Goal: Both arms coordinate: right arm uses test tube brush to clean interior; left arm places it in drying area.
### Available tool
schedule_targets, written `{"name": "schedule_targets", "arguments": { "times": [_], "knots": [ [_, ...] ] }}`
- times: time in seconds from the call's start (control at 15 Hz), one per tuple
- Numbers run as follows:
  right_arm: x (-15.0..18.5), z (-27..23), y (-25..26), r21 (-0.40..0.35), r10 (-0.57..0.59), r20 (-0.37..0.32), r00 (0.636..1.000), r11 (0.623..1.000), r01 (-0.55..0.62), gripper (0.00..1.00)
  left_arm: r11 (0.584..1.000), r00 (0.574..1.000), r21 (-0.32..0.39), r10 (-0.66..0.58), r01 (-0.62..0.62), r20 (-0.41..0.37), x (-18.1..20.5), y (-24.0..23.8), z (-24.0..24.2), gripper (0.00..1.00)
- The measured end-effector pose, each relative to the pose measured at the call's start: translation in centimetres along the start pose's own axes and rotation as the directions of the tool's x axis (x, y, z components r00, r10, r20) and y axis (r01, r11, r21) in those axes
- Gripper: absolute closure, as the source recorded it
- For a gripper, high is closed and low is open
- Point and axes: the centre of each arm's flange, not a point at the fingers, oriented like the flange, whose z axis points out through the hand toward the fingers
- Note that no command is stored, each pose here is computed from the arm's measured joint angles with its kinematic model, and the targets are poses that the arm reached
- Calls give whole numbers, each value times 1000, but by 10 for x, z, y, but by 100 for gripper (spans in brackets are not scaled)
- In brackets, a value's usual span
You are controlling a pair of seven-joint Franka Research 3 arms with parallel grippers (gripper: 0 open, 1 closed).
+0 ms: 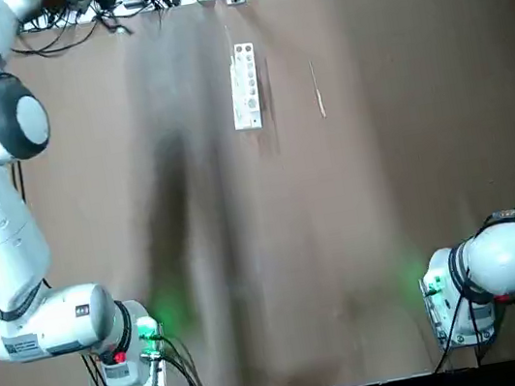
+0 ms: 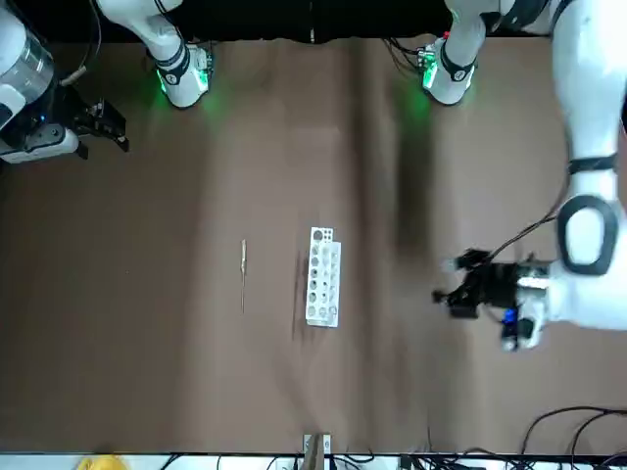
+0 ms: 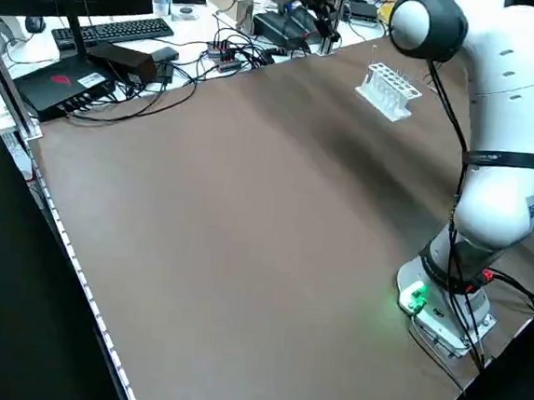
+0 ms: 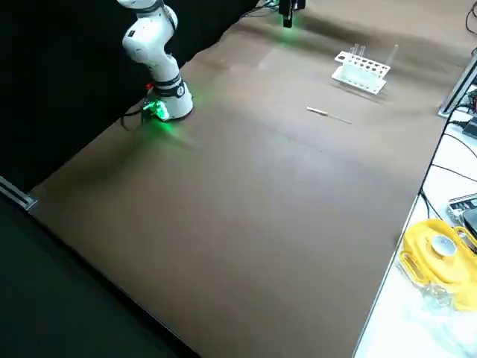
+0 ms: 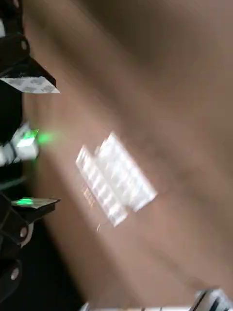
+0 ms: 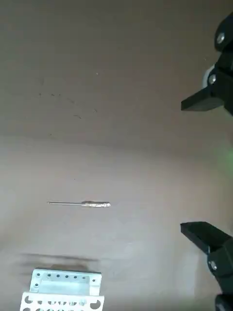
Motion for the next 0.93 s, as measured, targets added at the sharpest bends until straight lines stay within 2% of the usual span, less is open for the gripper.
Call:
{"name": "schedule_targets", "arguments": {
  "times": [0.13,0.27,0.4,0.53,0.67,0.93],
  "knots": [
    [-1,1,0,0,-3,7,1000,1000,3,0,990,993,138,50,-34,-111,-22,-19,-38,0],
    [-1,4,0,0,-17,15,1000,1000,17,0,960,966,255,167,-114,-196,-49,-33,-75,0],
    [-1,7,0,0,-27,21,999,1000,27,0,892,903,382,350,-241,-248,-76,-43,-110,0],
    [-2,6,1,0,-62,20,998,998,62,0,800,822,488,512,-349,-251,-103,-51,-138,0],
    [-2,5,7,2,-95,17,995,995,95,0,745,765,528,594,-406,-250,-126,-56,-156,0],
    [-3,3,23,3,-86,14,996,996,86,0,692,673,555,681,-462,-289,-144,-71,-148,0]
  ]
}}
